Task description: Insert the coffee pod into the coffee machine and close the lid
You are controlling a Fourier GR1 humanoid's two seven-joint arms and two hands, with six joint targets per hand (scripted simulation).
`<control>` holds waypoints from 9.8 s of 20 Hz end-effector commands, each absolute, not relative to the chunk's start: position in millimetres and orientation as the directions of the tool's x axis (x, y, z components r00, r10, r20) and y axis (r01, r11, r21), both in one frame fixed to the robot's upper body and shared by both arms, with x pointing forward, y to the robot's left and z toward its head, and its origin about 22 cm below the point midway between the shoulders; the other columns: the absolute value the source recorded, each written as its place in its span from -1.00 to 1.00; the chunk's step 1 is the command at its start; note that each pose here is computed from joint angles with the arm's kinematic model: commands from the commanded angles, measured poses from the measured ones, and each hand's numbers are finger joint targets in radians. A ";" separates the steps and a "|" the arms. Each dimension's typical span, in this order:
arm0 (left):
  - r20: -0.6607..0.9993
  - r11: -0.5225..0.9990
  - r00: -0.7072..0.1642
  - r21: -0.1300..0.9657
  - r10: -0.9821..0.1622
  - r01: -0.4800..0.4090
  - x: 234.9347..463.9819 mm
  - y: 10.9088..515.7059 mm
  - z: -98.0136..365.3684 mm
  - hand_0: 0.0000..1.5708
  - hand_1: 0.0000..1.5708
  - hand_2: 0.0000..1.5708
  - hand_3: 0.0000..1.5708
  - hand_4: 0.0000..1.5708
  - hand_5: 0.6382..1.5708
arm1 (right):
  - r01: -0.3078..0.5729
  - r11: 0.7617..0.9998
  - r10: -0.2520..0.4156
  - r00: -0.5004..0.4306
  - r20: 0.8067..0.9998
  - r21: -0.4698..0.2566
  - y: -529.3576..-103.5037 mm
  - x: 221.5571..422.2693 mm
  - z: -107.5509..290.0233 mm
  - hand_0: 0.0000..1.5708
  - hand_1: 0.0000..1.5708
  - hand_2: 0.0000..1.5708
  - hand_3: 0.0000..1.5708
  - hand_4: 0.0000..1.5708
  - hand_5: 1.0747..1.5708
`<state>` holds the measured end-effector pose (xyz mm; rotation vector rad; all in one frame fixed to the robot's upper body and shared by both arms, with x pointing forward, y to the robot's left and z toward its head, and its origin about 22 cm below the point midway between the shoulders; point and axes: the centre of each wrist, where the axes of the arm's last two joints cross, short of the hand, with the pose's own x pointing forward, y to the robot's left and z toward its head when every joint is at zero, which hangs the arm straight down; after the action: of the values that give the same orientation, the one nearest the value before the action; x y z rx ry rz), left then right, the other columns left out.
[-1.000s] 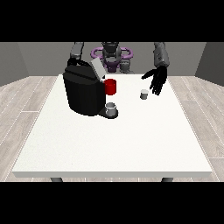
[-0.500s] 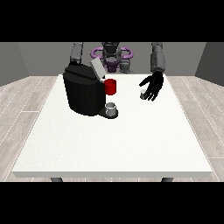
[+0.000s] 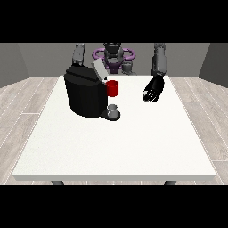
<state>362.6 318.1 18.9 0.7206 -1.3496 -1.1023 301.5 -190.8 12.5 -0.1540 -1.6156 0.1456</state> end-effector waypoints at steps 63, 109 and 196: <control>0.457 0.421 -0.280 0.889 -0.844 0.181 459.2 244.3 248.8 0.52 0.52 0.64 0.59 -0.38 1.00 | 0.100 0.970 0.231 -0.105 0.967 -0.221 -212.5 340.8 50.4 -1.00 -1.00 -1.00 -1.00 -1.00 1.00; 0.275 0.271 -0.350 0.961 -0.895 0.064 462.4 240.8 248.0 0.40 0.40 0.43 0.26 -1.00 1.00 | 0.141 0.960 0.257 -0.112 0.960 -0.240 -210.2 339.4 39.7 -1.00 -1.00 -1.00 -1.00 -1.00 1.00; 0.995 0.934 -0.017 0.102 -0.102 0.343 330.4 219.5 -17.7 -1.00 -1.00 -1.00 -1.00 -0.54 1.00 | 0.085 0.995 0.046 0.126 0.991 -0.057 -290.5 359.0 45.3 -1.00 -1.00 -1.00 -1.00 -0.79 1.00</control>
<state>337.8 212.7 -26.2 -0.1979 -1.5320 -0.3593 353.1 -283.3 42.0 -0.1361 -1.4721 -0.0236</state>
